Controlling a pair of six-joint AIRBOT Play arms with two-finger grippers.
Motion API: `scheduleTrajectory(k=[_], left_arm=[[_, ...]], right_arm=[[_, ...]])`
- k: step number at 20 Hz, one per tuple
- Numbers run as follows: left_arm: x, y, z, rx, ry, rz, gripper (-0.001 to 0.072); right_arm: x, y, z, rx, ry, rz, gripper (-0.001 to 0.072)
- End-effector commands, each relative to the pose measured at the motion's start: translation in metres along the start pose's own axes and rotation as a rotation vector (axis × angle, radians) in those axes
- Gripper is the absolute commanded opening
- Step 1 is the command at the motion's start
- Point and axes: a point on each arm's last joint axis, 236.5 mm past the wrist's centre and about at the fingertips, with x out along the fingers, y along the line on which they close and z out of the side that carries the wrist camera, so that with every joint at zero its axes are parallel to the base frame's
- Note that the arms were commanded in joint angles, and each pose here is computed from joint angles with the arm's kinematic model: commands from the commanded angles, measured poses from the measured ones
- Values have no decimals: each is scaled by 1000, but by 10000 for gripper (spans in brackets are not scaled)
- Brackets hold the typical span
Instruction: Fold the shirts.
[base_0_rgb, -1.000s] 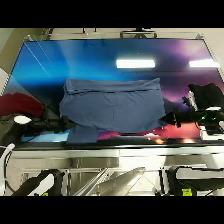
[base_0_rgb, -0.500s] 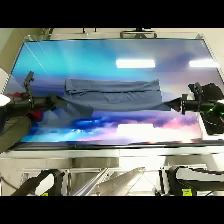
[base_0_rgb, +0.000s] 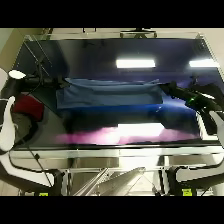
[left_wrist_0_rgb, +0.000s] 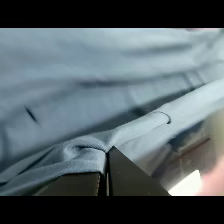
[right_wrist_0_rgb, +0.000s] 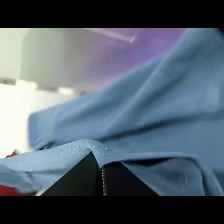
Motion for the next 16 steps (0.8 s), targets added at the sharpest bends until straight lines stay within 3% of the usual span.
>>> scheduleTrajectory(k=[1,6,7,8,9,15,16], left_arm=[[30,31,20,20,10,-5,29],[56,48,18,21,84,-63,32],[59,51,20,15,85,-65,75],[60,52,23,5,83,-66,252],[59,51,25,-7,84,-68,276],[8,47,65,59,8,-60,275],[-4,49,72,32,-14,-51,275]], right_arm=[[38,-22,5,-51,-26,-31,11],[56,-41,19,-107,-17,-77,12],[55,-43,26,-123,-31,-93,39],[55,-41,31,-133,-40,-94,211],[54,-39,36,-144,-46,-92,355],[25,-51,65,-167,-10,-161,384],[20,-54,61,-179,36,-180,450]])
